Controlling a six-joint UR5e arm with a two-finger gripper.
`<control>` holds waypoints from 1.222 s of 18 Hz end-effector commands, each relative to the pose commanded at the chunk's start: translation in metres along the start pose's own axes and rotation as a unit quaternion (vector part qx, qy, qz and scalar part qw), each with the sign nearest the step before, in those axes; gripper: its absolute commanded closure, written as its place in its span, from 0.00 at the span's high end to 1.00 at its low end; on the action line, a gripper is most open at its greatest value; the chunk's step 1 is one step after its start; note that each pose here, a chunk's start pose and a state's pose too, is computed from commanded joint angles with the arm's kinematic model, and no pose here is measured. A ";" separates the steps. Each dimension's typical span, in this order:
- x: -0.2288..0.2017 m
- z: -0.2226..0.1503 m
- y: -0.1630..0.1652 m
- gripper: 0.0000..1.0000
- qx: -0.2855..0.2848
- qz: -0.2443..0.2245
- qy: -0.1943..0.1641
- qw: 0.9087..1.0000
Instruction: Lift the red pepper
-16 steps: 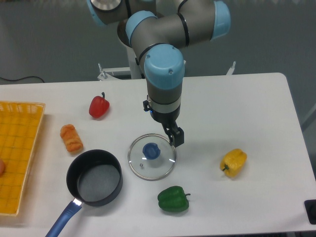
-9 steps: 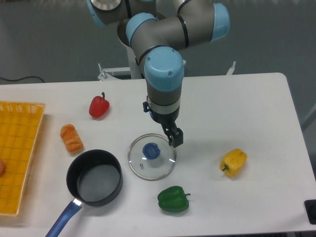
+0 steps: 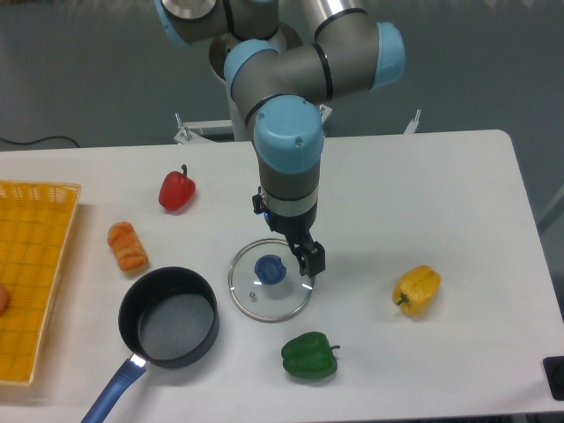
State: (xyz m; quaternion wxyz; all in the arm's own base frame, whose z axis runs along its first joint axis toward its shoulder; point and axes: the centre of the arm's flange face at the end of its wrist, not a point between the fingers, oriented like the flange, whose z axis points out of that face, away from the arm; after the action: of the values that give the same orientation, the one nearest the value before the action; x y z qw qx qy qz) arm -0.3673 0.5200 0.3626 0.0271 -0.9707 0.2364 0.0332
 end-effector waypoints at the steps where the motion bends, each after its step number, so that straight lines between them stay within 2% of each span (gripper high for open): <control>1: 0.001 0.006 -0.001 1.00 0.000 -0.001 -0.001 1.000; 4: -0.008 0.024 -0.007 1.00 0.003 0.022 -0.016 1.000; 6: -0.008 0.033 -0.011 1.00 -0.002 0.047 -0.010 0.999; 9: 0.024 0.036 -0.045 1.00 -0.041 0.081 -0.004 0.996; 11: 0.064 0.042 -0.047 1.00 -0.053 0.080 0.016 0.995; 14: 0.102 0.034 -0.044 1.00 -0.052 0.039 0.021 0.998; 17: 0.130 0.026 -0.049 1.00 -0.050 -0.026 0.016 0.998; 22: 0.174 0.017 -0.065 1.00 -0.041 -0.131 0.016 0.990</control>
State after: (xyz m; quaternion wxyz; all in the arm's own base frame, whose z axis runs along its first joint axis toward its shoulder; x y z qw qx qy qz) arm -0.1837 0.4996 0.3345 -0.0127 -0.9940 0.1056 0.0234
